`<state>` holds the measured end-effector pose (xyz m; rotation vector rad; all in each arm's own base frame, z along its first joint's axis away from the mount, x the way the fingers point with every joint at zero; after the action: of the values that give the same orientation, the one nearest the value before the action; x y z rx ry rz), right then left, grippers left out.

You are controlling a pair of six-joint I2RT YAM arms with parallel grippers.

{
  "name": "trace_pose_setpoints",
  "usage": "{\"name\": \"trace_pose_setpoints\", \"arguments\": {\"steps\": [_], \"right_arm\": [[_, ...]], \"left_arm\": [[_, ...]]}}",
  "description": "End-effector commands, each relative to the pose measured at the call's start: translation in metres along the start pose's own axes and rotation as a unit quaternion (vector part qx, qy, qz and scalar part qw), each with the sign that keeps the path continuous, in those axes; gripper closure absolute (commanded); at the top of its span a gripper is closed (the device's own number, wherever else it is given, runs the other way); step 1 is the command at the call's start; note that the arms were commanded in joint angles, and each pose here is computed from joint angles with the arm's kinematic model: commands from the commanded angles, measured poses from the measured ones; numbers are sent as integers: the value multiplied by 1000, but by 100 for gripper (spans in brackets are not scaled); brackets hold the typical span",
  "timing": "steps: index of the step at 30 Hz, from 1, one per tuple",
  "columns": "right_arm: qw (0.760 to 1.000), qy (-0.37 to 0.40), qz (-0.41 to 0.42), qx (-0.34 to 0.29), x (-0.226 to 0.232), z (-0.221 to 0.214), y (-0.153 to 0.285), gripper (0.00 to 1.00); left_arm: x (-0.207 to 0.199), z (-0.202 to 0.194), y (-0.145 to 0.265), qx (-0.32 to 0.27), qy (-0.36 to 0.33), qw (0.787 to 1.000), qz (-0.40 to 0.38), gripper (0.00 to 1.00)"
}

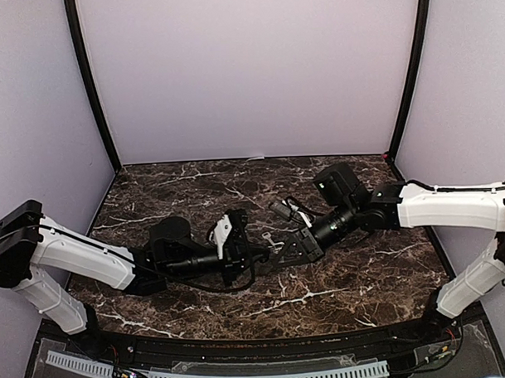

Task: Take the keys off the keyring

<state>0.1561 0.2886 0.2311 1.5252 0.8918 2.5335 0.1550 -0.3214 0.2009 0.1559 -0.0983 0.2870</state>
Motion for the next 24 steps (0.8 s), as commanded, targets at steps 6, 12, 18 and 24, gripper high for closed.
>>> {"name": "trace_pose_setpoints", "arguments": {"steps": [6,12,18,24], "right_arm": [[999,10,33,-13,11,-1,9,100],[999,-8,44,-21,9,-5,10,100],[997,-30,62,-23,8,-3,7,100],[997,-36,64,-15,7,-3,5,100]], "left_arm": [[6,-8,12,5,22,999,32,100],[6,-7,20,-23,14,999,42,100],[3,-4,27,-46,-7,998,37,100],[2,-1,32,-61,-23,997,38,100]]}}
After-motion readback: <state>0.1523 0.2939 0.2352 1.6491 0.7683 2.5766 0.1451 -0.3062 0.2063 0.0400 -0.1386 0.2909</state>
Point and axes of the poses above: each gripper's point midway between its finger pads, its own y axis back along the fingers, its own x axis along the line the jaws close on, z = x × y, the point moved 9 cm from there along y, back along the fingers, and after that the axes turned 12 degrees about -y, right-handed, at the moved point
